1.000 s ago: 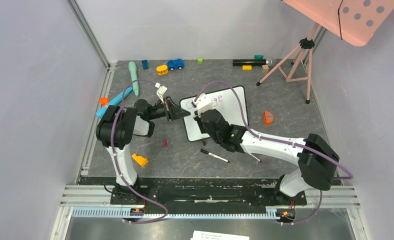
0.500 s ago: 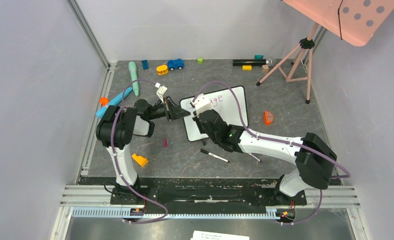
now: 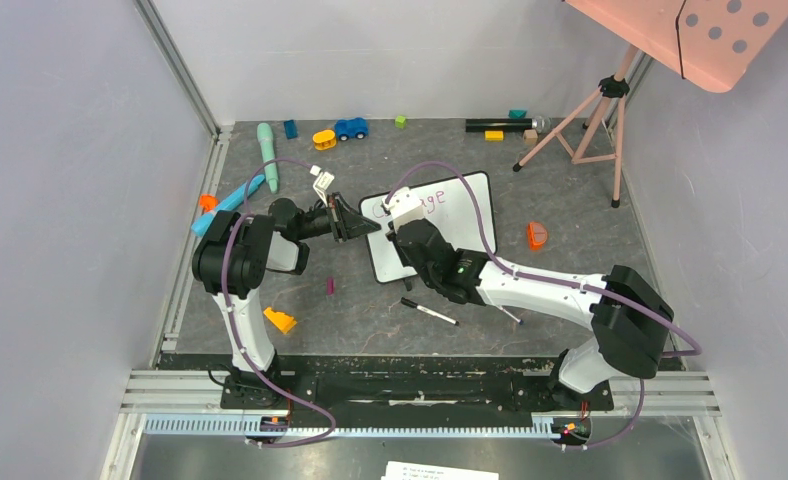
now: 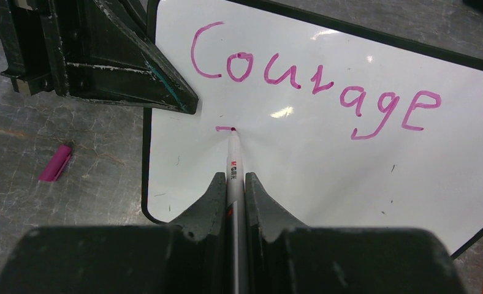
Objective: Write a sentence on the whiteboard
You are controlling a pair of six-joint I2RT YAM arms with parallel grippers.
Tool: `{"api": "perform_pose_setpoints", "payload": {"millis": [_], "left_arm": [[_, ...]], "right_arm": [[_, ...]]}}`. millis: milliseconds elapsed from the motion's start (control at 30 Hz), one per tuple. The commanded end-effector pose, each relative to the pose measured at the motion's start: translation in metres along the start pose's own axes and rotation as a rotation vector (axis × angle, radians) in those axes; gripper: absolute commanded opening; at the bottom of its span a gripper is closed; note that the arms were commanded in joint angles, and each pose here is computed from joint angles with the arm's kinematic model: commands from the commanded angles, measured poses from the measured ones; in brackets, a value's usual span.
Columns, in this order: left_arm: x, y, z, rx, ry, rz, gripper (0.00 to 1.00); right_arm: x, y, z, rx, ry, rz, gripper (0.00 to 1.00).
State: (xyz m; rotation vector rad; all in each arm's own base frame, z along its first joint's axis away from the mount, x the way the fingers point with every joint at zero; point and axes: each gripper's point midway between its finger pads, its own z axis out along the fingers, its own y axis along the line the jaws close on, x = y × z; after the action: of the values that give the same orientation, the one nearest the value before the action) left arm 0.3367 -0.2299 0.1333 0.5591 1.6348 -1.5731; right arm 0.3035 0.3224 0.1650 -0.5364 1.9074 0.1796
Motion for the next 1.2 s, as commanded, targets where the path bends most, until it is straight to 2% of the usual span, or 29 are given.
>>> {"api": "perform_pose_setpoints", "payload": {"millis": [0,400,1167], "left_arm": [[-0.014,-0.015,0.002,0.042,-0.021,0.124,0.02],[-0.014,-0.015,0.002,0.045,-0.019,0.125,0.02],[-0.014,-0.015,0.002,0.045,-0.019,0.123,0.02]], "right_arm": [[-0.023,-0.007,-0.003,0.032,-0.047,0.014,0.0],[-0.051,-0.005,-0.019,-0.032,-0.143,0.039,0.0],[-0.04,0.007,-0.001,-0.046,-0.099,0.015,0.0]]}}
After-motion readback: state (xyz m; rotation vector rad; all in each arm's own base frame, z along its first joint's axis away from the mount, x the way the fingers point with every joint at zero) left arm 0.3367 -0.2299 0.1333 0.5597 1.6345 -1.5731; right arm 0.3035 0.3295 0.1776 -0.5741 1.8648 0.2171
